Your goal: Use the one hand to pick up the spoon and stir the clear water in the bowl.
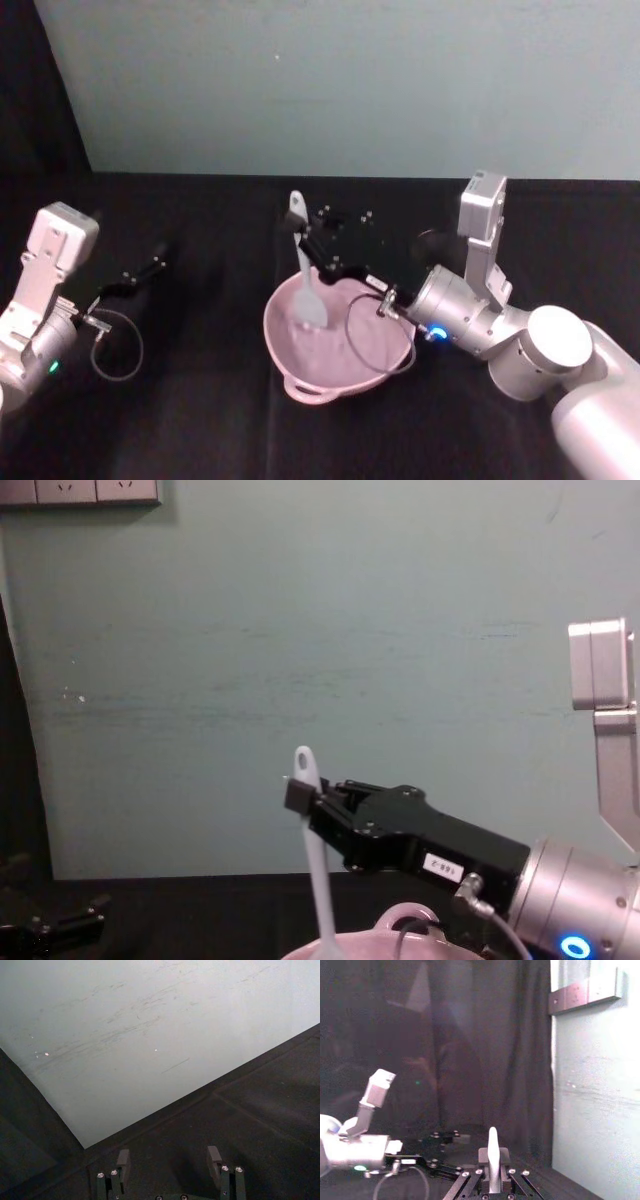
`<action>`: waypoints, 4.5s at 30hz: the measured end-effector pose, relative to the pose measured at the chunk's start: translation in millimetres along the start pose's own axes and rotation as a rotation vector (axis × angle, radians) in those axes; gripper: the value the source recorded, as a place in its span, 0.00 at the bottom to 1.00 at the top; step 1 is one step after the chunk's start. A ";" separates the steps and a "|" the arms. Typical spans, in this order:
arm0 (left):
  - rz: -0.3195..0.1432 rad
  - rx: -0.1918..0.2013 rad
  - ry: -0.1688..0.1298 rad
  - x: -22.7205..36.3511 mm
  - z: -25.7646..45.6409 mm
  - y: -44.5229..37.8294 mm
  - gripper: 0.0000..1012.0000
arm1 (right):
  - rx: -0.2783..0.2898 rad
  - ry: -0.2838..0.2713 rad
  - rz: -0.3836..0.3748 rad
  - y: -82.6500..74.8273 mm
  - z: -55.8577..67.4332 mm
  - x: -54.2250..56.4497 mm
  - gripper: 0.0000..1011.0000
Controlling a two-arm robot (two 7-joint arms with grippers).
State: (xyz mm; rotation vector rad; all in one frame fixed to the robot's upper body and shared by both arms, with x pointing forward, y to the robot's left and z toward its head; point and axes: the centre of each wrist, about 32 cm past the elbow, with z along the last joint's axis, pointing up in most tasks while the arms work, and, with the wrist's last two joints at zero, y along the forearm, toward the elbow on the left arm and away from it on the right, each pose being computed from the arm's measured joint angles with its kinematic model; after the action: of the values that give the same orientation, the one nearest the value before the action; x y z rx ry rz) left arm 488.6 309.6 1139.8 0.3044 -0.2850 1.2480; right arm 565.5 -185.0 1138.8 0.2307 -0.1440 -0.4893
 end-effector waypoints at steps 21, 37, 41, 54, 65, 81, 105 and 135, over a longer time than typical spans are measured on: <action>0.000 0.000 0.000 0.0 0.0 0.0 0.99 | -0.025 -0.048 -0.144 -51.5 19.9 13.6 0.12; 0.000 0.000 0.000 0.0 0.0 0.0 0.99 | 0.026 0.059 0.030 -40.7 7.6 -23.2 0.12; 0.000 0.000 0.000 0.0 0.0 0.0 0.99 | 0.041 0.069 0.050 -28.2 2.2 -21.8 0.12; 0.000 0.000 0.000 0.0 0.0 0.0 0.99 | 0.036 0.023 -0.003 -1.7 -9.7 6.0 0.12; 0.000 0.000 0.000 0.0 0.0 0.0 0.99 | 0.022 -0.044 -0.117 -23.7 0.5 13.1 0.12; 0.000 0.000 0.000 0.0 0.0 0.0 0.99 | -0.028 0.003 -0.083 -57.4 21.4 -6.5 0.12; 0.000 0.000 0.000 0.0 0.0 0.0 0.99 | 0.002 0.024 0.061 5.9 -1.3 -7.5 0.12; 0.000 0.000 0.000 0.0 0.0 0.0 0.99 | -0.001 -0.020 -0.128 -39.9 9.1 5.0 0.12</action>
State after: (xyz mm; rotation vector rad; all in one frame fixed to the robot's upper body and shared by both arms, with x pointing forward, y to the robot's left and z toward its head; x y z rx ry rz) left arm 488.6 309.7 1139.8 0.3044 -0.2850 1.2479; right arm 550.3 -223.3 1137.8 0.2346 -0.1487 -0.6187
